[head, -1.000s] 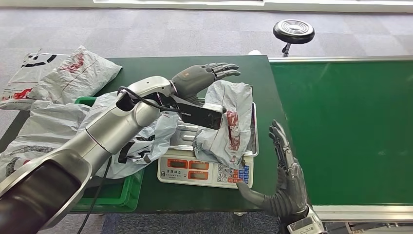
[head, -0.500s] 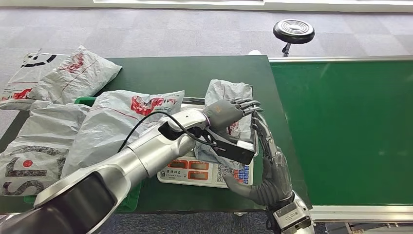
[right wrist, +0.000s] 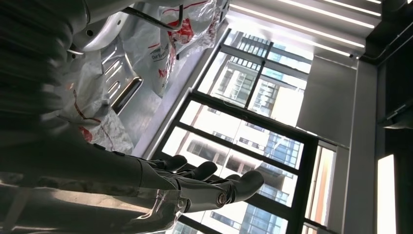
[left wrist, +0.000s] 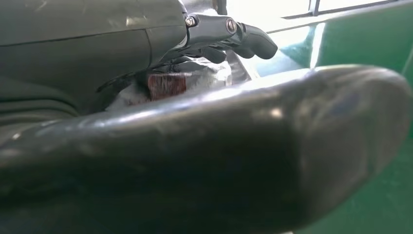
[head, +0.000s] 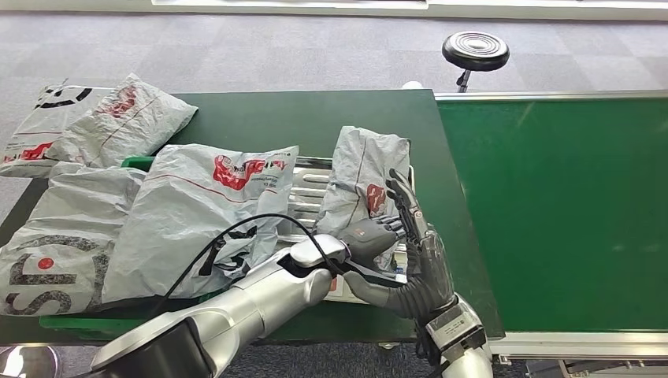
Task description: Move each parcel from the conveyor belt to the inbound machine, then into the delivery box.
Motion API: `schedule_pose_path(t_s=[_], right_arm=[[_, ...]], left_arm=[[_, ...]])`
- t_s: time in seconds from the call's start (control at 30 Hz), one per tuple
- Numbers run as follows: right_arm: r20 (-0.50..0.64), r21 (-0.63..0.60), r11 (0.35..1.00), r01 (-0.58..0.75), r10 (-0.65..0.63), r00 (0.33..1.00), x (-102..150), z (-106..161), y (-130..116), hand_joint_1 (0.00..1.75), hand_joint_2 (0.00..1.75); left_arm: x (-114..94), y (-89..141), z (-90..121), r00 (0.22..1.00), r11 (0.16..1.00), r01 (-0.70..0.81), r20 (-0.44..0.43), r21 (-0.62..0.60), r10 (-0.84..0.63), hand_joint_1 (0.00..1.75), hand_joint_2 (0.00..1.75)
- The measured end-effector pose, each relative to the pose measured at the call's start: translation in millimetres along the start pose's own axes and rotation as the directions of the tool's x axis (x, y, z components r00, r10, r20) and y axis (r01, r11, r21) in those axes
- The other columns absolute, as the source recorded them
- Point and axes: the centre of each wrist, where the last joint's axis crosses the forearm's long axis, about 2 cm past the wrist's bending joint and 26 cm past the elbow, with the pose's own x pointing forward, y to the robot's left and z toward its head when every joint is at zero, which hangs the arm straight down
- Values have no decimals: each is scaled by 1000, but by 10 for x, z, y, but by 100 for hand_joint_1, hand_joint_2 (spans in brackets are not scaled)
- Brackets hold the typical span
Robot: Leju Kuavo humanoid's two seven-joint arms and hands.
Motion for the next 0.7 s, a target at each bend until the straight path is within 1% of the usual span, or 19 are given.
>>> schedule_pose_path(t_s=[0.23, 0.37, 0.47, 0.5, 0.6, 0.63, 0.7], right_arm=[[0, 20, 1000, 19, -19, 1000, -29, -19, 31, 0, 175], [12, 33, 999, 37, -38, 999, -48, -88, 42, 0, 175], [14, 43, 998, 47, -47, 999, -63, -116, 50, 0, 175], [13, 45, 998, 49, -50, 999, -68, -119, 53, 0, 175], [12, 49, 997, 56, -57, 998, -85, -124, 60, 0, 175], [11, 49, 997, 59, -60, 998, -91, -123, 63, 0, 175], [7, 51, 997, 66, -67, 998, -102, -116, 72, 0, 175]], left_arm=[[-24, -157, 16, 999, 999, -24, -28, -25, 23, 0, 0], [-36, -248, 28, 999, 999, -18, -51, -43, 16, 0, 175], [-46, -285, 35, 998, 999, 7, -64, -53, -10, 0, 175], [-49, -292, 37, 998, 998, 12, -65, -55, -15, 24, 175], [-54, -306, 40, 997, 998, 27, -66, -59, -31, 155, 175], [-57, -309, 41, 997, 998, 33, -65, -58, -37, 175, 175], [-66, -311, 44, 997, 998, 43, -61, -50, -46, 175, 175]])
